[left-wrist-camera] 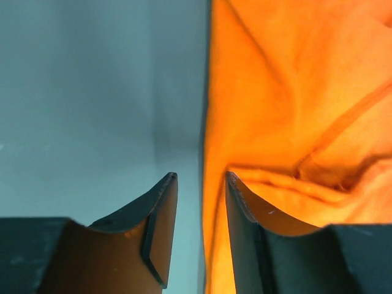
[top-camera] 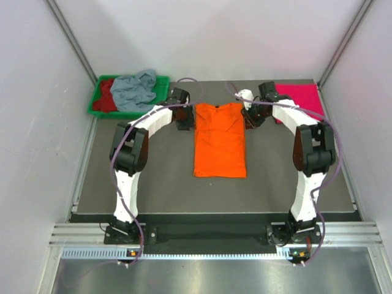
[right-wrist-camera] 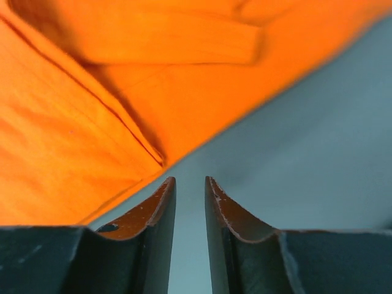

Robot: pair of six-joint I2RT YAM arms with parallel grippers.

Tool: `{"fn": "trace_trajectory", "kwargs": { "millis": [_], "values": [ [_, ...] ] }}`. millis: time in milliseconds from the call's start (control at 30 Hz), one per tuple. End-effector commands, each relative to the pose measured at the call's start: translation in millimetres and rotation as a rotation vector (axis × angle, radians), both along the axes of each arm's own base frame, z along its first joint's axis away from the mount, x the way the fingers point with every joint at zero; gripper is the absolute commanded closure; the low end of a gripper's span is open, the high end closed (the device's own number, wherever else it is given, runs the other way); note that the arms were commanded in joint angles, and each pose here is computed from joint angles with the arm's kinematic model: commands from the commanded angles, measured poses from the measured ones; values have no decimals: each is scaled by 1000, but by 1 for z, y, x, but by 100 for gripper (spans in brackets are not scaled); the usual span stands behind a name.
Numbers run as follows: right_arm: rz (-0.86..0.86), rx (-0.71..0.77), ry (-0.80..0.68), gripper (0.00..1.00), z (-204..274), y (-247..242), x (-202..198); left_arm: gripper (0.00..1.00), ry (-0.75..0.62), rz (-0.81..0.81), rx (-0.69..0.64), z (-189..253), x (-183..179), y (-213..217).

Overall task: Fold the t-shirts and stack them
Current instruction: Fold the tshirt

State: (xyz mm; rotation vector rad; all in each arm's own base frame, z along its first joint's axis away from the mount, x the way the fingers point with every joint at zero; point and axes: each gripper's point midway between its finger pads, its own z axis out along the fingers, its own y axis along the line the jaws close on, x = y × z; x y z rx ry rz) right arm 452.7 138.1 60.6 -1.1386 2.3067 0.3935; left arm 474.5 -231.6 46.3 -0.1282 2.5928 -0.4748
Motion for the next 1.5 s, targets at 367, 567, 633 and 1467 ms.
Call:
{"fn": "trace_trajectory", "kwargs": {
  "millis": [367,567,633,1467],
  "values": [
    [-751,322,314,80,56,18,-61,63,30,-188,-141,47,-109,-10],
    [-801,323,398,73,27,11,-127,61,81,-244,-220,34,-163,-18],
    [-796,336,415,73,22,11,-144,60,86,-247,-244,31,-174,-18],
    [-766,231,486,96,-49,15,-207,73,216,-181,42,-31,-246,12]
  ]
}}
